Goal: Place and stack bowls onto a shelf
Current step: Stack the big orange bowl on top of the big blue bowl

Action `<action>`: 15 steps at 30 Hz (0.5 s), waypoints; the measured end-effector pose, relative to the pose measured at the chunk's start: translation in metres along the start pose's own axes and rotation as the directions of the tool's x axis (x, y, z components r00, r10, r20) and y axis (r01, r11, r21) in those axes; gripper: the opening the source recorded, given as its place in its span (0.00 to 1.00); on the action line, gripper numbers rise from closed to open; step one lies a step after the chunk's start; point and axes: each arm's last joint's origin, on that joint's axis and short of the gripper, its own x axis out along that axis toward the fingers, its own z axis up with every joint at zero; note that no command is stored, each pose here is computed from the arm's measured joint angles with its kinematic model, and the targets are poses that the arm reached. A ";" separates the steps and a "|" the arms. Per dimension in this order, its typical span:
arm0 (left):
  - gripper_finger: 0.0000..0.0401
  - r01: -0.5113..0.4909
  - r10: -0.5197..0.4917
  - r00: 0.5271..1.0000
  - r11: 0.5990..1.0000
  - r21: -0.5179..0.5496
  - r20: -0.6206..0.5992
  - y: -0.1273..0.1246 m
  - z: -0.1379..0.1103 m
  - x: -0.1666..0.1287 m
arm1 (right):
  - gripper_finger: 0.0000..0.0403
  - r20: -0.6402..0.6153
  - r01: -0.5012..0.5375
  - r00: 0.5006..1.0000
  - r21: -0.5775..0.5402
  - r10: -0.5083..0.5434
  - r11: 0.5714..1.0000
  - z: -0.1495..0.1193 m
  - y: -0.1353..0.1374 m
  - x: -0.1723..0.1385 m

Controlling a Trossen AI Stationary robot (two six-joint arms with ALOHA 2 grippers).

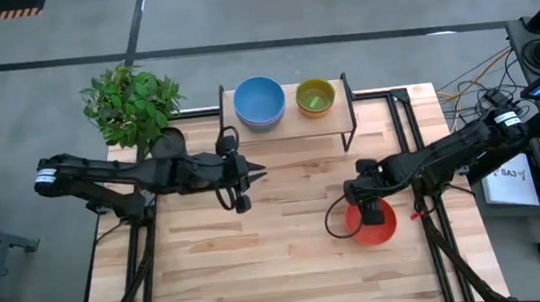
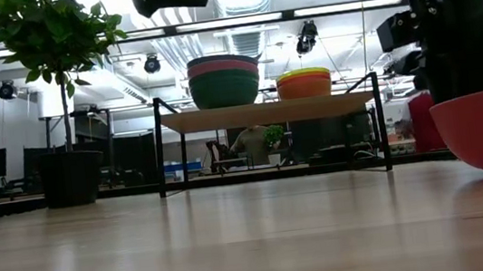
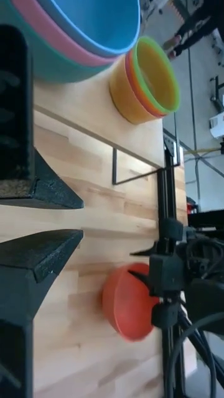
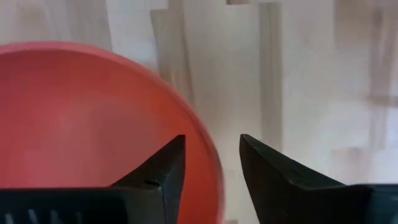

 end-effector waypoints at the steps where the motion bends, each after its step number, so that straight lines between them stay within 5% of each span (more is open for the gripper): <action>1: 0.11 -0.009 0.009 1.000 1.000 0.005 -0.003 0.000 0.000 0.001 | 0.34 0.007 -0.010 1.000 0.003 0.010 1.000 0.000 0.000 0.002; 6: 0.11 -0.044 0.044 0.999 0.999 0.016 -0.015 0.000 -0.002 0.005 | 0.25 0.033 -0.023 0.999 0.011 0.023 1.000 -0.001 0.001 0.008; 11: 0.11 -0.093 0.093 0.996 0.996 0.016 -0.015 0.001 -0.002 0.005 | 0.06 0.044 -0.028 0.999 0.016 0.027 0.999 0.001 0.001 0.007; 15: 0.11 -0.195 0.195 0.981 0.981 0.009 -0.012 0.004 -0.002 0.004 | 0.03 0.057 -0.044 0.997 0.038 0.042 0.998 0.004 0.002 0.003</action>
